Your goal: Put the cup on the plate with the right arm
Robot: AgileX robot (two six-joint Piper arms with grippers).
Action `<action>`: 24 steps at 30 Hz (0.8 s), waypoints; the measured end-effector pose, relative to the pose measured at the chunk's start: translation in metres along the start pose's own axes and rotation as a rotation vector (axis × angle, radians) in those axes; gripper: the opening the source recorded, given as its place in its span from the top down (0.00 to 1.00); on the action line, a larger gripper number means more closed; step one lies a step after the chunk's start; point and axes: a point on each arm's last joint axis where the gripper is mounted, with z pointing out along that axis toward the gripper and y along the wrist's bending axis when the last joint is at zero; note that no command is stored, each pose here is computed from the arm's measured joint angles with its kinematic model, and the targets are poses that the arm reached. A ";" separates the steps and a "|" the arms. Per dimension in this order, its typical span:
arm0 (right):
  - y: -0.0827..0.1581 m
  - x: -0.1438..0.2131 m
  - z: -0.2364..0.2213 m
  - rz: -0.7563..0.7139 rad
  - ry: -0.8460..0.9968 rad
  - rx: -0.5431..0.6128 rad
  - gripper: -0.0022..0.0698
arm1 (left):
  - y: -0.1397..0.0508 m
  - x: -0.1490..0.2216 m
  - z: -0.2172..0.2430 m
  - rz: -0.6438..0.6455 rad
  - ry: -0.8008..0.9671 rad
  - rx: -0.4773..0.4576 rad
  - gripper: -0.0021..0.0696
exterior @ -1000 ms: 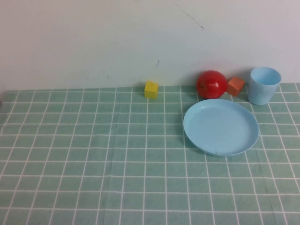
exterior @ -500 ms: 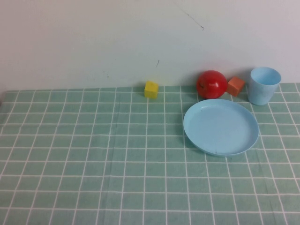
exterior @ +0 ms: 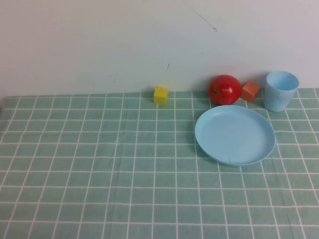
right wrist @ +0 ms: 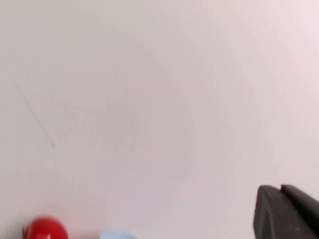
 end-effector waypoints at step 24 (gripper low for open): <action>-0.048 -0.142 0.024 0.069 -0.118 0.079 0.97 | 0.000 0.000 0.000 0.000 0.000 0.000 0.97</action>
